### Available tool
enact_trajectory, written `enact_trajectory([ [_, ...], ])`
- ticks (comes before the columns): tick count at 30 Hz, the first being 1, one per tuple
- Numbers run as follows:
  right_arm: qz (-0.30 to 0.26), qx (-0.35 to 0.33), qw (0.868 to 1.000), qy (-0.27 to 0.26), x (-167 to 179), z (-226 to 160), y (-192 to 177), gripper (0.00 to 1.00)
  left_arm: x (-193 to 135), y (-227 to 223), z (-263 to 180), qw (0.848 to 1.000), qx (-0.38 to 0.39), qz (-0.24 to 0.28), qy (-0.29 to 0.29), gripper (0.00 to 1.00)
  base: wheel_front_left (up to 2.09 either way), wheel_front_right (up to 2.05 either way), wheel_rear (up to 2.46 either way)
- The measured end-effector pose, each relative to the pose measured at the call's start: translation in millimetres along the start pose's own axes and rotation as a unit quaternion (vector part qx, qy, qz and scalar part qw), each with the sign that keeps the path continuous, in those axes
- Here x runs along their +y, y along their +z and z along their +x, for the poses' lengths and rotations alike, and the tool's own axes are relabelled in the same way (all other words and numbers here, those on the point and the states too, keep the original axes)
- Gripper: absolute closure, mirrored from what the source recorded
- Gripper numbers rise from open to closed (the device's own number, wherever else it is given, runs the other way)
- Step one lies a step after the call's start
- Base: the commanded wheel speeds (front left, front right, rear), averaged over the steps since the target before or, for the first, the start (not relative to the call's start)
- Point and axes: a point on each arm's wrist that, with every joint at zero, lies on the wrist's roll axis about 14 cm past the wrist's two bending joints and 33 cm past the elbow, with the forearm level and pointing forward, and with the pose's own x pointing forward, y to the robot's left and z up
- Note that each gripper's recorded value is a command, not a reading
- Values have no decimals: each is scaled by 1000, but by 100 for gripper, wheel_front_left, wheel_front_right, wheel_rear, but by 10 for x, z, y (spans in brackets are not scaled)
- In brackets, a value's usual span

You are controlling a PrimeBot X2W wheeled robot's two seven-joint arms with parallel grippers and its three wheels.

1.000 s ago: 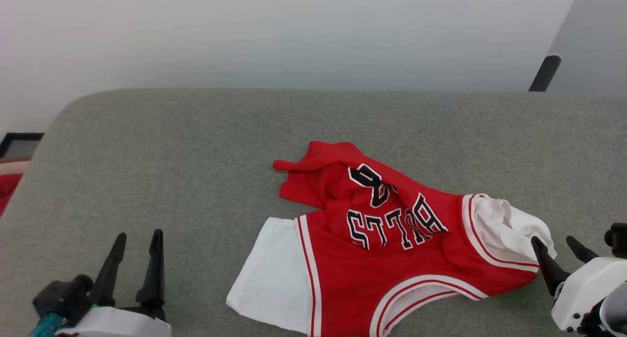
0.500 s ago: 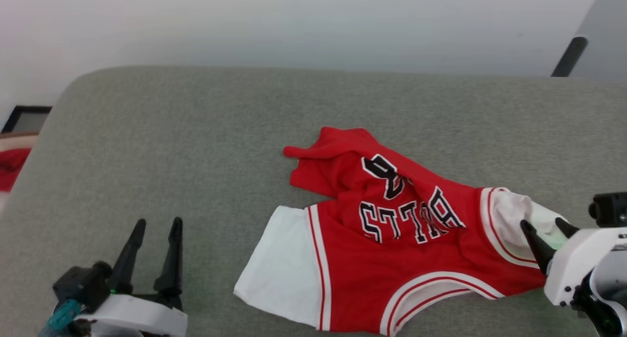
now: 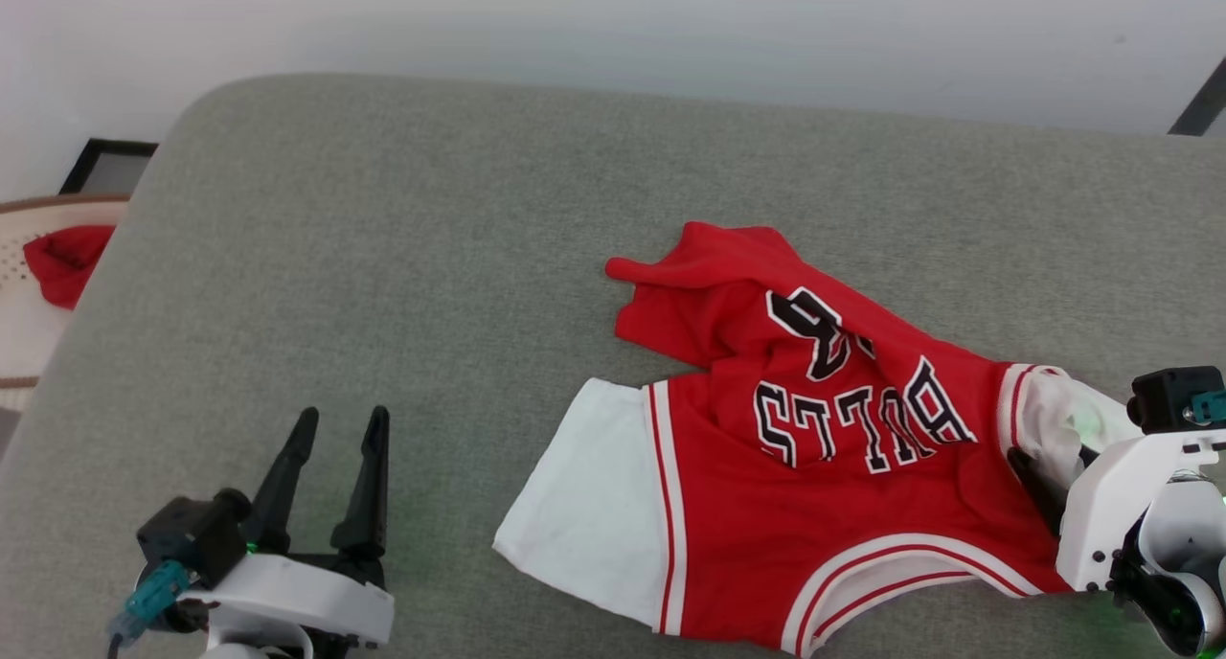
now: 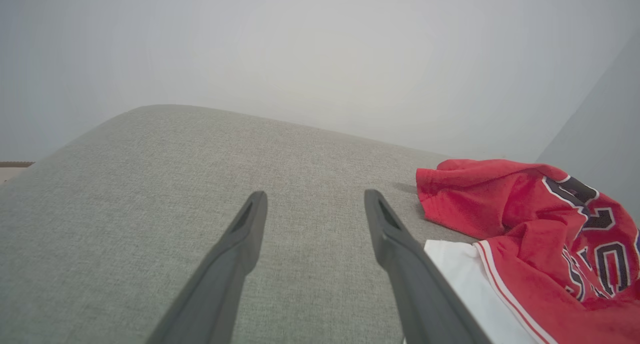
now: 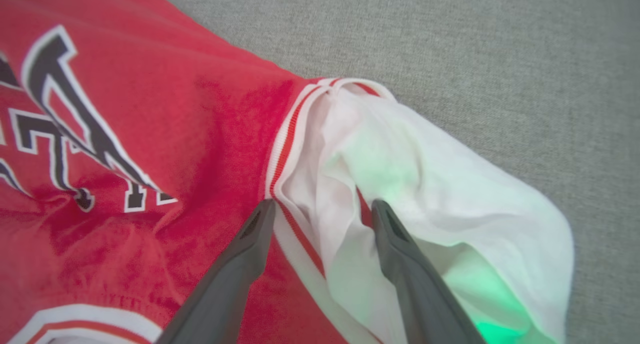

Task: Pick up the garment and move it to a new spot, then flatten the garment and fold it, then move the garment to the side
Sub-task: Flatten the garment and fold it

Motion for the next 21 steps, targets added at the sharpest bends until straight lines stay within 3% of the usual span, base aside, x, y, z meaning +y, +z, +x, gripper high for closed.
enact_trajectory([
  [1, -1, 3, 1000, 2, 12, 22, -12, 84, 11, -3, 3, 1000, 1, 0, 2, 0, 0, 0, 0],
  [2, 0, 5, 1000, 3, 21, 39, -22, 100, 15, -1, 6, 1000, 0, 0, 3, 0, 0, 0, 0],
  [12, 2, -10, 1000, -5, -42, 13, 165, 100, 45, -4, -8, 1000, 0, 1, 8, 0, 0, 0, 0],
  [21, 25, -40, 997, -61, -486, -188, 445, 100, 13, 1, 8, 1000, -2, 0, 4, 0, 0, 0, 0],
])
